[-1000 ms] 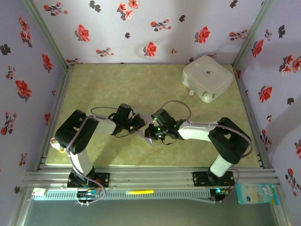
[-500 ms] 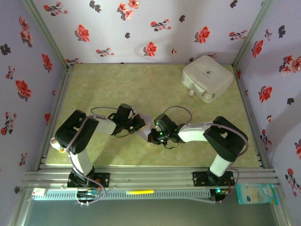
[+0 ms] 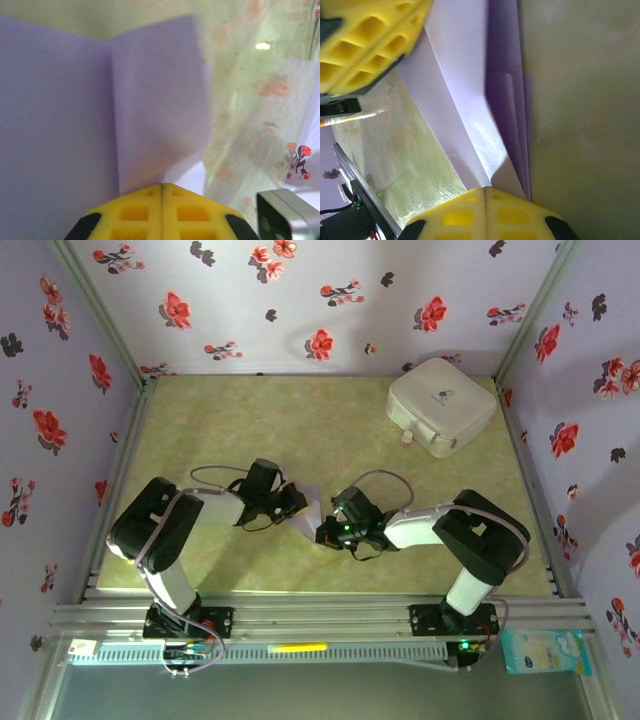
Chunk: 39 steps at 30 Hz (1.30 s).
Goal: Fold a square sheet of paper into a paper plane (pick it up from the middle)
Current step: Fourth fold the wing at the center of the table.
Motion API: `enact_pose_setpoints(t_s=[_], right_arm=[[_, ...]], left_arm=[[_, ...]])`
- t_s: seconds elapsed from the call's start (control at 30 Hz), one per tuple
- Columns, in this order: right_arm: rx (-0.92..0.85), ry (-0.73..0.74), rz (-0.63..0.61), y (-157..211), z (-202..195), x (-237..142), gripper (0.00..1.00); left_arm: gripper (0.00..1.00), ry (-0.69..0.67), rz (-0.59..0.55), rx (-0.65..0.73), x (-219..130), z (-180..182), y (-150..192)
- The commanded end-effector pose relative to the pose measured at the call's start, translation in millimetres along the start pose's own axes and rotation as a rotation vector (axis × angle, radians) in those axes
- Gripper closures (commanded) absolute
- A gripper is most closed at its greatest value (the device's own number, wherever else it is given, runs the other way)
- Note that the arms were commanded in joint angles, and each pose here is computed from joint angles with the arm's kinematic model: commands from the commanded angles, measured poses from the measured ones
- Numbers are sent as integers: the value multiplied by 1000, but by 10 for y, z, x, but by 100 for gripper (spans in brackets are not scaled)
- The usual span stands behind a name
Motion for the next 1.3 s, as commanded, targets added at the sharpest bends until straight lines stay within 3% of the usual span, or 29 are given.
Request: enact_pose_setpoints(t_s=[0.0,0.33,0.87,1.27], right_arm=[[39,85,53,108,-199,-10,98],[35,82,50,75,-189,-25,98],[50,90,42,72,-204,-21,98],[52,87,44,85,-214,-29,98]], left_arm=[[91,21,-21,51,-134,-205,4],[94,6,49,85,-27,-234,302],[95,-21,31,91,-63,-126,329],[96,-37,38,78,97,-45,262]])
Point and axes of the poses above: each hand's point on the last joint's axis, 136 mm out from that joint toward the fingers, its own x axis out along the fingers, its own z axis along the line the jaws close on, y = z × x, the point moved 10 cm from there along -x, back along the fingers, and after that the axes turned 4 degrees about -x, right-handed, at the moved point
